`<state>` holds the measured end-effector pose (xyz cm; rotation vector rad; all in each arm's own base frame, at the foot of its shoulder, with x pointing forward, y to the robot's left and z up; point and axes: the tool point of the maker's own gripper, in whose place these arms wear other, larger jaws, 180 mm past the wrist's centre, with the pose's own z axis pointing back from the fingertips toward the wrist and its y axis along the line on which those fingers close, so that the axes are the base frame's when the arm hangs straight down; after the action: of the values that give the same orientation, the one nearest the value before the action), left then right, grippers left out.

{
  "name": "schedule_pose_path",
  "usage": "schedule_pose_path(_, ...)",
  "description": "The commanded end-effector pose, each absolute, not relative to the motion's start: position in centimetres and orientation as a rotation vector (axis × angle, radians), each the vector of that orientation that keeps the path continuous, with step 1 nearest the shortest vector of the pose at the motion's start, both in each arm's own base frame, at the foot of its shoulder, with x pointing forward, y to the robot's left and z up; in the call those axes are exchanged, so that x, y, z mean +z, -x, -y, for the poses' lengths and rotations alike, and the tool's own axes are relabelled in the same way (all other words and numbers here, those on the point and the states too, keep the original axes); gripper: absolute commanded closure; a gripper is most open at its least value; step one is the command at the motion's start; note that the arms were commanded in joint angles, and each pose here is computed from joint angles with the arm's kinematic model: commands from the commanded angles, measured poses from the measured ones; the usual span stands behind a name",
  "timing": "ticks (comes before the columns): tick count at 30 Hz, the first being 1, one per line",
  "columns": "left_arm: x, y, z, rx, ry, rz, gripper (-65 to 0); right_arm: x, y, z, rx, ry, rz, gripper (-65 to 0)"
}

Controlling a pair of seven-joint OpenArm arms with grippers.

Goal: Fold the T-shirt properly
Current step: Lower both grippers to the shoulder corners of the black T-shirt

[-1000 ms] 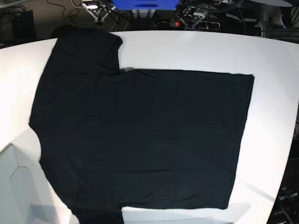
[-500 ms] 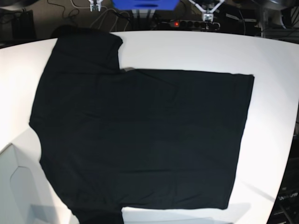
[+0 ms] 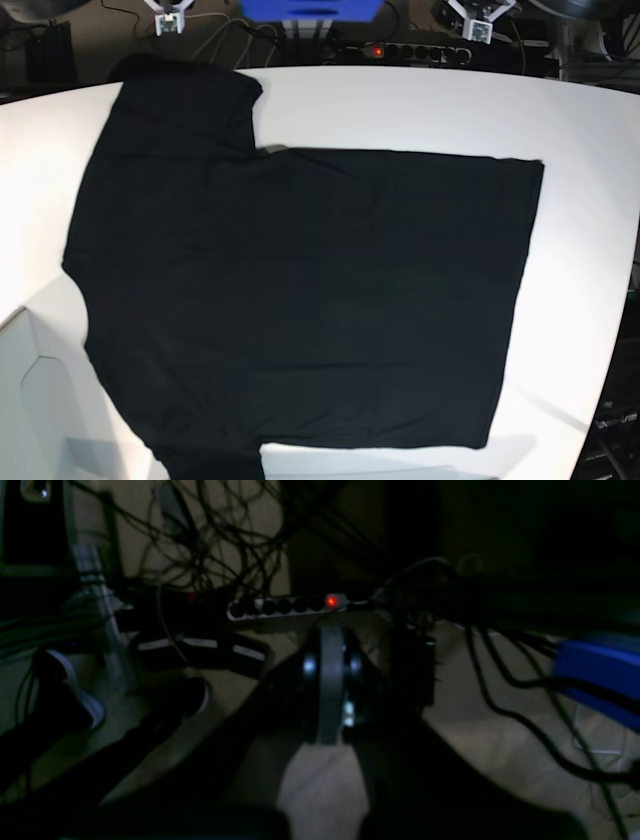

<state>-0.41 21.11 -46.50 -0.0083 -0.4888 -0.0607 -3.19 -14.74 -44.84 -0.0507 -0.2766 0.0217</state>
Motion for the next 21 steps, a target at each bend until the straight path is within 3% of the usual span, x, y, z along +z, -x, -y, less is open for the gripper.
schedule_pose_path(1, -45.1, -0.6, -21.8, -0.06, -0.012, 0.541, 0.0, -43.8, 3.0, 14.6, 0.026, 0.045, 0.293, 0.0)
schedule_pose_path(8, -39.8, -6.4, -22.6, -0.042, -0.049, 0.742, -0.2, -40.8, -1.4, 16.4, 0.018, 0.097, 0.413, 0.0)
schedule_pose_path(10, -38.6, -7.4, -23.2, -0.042, -0.068, 0.781, -3.0, -40.7, -2.4, 17.2, 0.011, 0.119, 0.436, 0.0)
schedule_pose_path(13, -37.7, -8.4, -24.2, -0.032, -0.098, 0.818, -15.0, -40.4, -4.1, 18.0, 0.003, 0.14, 0.481, -0.5)
schedule_pose_path(17, -36.5, -10.3, -24.6, -0.032, -0.112, 0.878, -35.8, -40.0, -6.1, 19.0, -0.01, 0.167, 0.532, -12.5)
schedule_pose_path(19, -36.1, -11.3, -25.2, -0.025, -0.129, 0.906, -39.6, -39.8, -6.9, 19.2, -0.014, 0.171, 0.552, -19.1)
schedule_pose_path(21, -35.6, -12.7, -25.9, -0.018, -0.148, 0.947, -38.8, -39.7, -7.7, 19.3, -0.015, 0.173, 0.573, -23.1)
